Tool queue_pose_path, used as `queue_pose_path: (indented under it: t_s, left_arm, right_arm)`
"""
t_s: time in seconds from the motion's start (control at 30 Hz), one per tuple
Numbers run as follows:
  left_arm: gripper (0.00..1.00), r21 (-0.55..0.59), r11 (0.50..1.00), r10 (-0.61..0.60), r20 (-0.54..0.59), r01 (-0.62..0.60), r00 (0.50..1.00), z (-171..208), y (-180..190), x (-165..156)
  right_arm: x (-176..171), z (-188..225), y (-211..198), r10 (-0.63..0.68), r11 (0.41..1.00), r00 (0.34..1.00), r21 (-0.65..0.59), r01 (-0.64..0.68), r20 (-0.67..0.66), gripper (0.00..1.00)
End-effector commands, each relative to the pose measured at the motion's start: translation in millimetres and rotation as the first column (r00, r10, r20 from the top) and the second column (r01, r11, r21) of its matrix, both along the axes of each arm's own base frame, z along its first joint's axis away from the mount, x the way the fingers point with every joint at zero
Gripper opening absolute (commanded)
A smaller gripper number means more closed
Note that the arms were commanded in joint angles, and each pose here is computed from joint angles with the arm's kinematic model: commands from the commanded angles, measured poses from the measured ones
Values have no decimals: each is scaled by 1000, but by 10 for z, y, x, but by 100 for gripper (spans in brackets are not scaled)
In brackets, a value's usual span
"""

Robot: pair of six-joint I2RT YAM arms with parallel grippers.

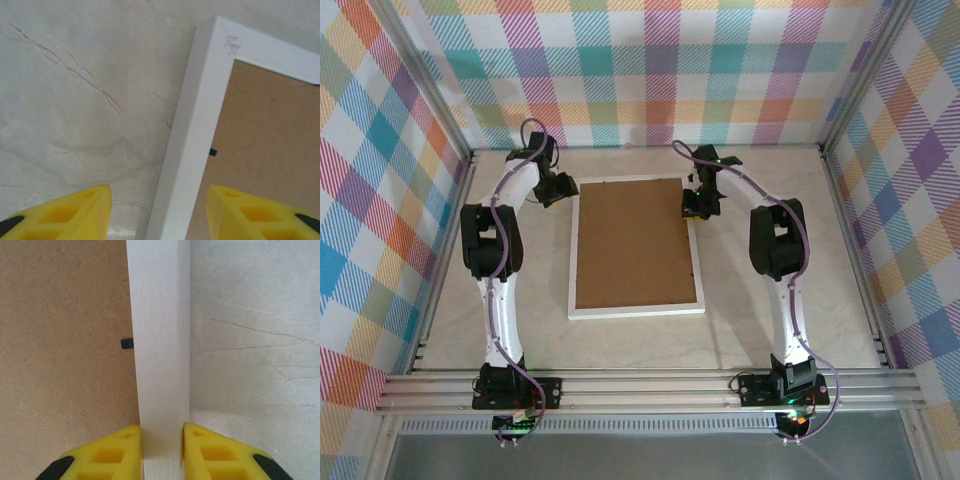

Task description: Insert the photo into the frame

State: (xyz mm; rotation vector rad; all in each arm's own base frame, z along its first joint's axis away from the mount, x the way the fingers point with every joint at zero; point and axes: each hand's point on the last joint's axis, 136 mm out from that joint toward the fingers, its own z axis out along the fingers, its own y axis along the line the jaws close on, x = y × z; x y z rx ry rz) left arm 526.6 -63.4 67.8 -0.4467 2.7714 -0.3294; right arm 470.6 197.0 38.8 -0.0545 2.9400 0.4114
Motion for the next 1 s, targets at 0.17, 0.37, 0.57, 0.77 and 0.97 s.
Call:
queue_pose_path:
  t_s: [0.17,0.37,0.57,0.77,0.97]
  left_arm:
    - [53,-9,1000,-21,-58,21,998,-269,-75,-66]
    - [52,-21,1000,-23,-65,22,998,-348,-94,-45]
    - [53,-22,999,-26,-47,25,999,-303,-111,17]
    - [53,-27,999,-40,-31,39,999,-262,-165,70]
    - [53,-25,999,-46,-41,45,998,-307,-190,76]
  right_arm:
    - [-67,-156,7,-15,1000,999,-1,15,-37,23]
    - [-77,-171,10,-14,1000,999,1,14,-41,23]
    - [-75,-164,21,-14,1000,999,8,14,-40,23]
    - [-67,-156,23,-15,1000,999,11,15,-37,23]
    - [-82,-168,24,-14,1000,999,10,15,-43,23]
